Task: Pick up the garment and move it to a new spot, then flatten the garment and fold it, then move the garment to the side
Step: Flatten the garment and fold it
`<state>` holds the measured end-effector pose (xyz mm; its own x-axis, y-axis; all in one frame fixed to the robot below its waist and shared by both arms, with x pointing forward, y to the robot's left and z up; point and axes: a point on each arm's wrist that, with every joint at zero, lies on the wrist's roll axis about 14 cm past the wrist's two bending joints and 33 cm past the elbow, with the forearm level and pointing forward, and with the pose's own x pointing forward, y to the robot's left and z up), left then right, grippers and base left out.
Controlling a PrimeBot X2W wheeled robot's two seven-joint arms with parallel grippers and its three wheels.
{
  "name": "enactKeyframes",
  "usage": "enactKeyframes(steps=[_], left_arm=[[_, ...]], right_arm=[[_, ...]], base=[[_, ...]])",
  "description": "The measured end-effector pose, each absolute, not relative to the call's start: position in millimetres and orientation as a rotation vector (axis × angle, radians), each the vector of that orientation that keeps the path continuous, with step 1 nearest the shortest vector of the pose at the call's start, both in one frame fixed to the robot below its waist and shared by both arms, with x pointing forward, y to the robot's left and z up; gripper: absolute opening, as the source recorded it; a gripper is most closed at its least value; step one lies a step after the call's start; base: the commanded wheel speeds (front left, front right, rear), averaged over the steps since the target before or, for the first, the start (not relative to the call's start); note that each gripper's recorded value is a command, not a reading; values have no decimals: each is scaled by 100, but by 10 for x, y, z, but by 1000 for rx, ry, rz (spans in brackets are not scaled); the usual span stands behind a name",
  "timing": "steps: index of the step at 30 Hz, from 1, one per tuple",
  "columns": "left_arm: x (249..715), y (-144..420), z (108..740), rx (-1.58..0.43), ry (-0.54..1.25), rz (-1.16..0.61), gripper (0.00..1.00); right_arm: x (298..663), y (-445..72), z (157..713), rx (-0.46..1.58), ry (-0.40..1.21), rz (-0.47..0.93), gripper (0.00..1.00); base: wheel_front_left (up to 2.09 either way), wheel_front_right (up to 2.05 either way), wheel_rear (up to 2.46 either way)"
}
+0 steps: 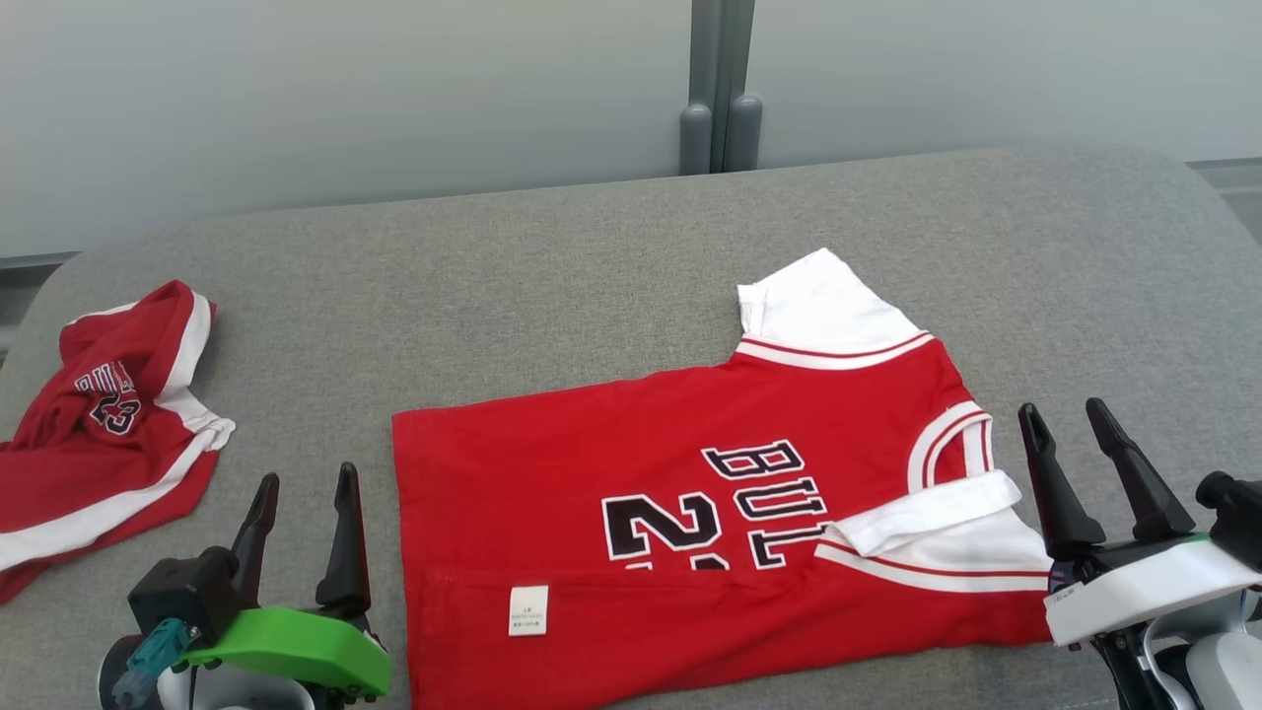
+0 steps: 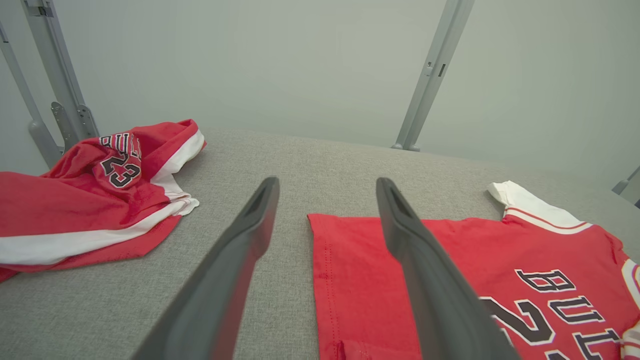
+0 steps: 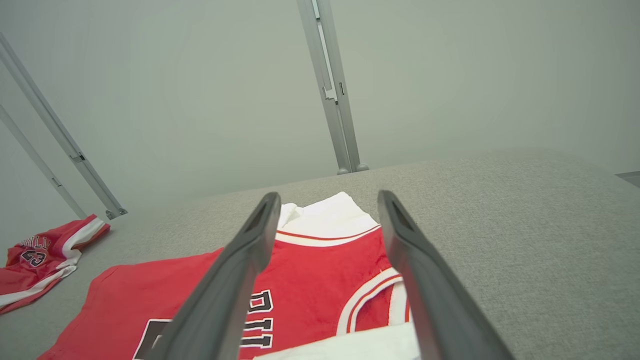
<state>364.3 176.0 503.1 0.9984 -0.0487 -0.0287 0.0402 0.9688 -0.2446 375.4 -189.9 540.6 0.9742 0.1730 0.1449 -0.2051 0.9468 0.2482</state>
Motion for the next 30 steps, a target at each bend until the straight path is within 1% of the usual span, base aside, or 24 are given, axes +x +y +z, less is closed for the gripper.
enactKeyframes(steps=[4,10,23,30], left_arm=[[3651,1743,4974,-245,56,-52,100],[3767,1677,4927,-239,93,-77,100],[4197,1503,4754,-210,208,-148,100],[4404,1531,4530,-194,306,-133,100]], right_arm=[[3787,-1877,5382,265,-103,200,100],[4013,-1876,5427,266,-79,223,100],[4900,-1847,5291,227,137,290,100],[5357,-1708,5160,191,254,333,100]], base=[[0,0,0],[0,0,0],[0,0,0],[0,0,0]])
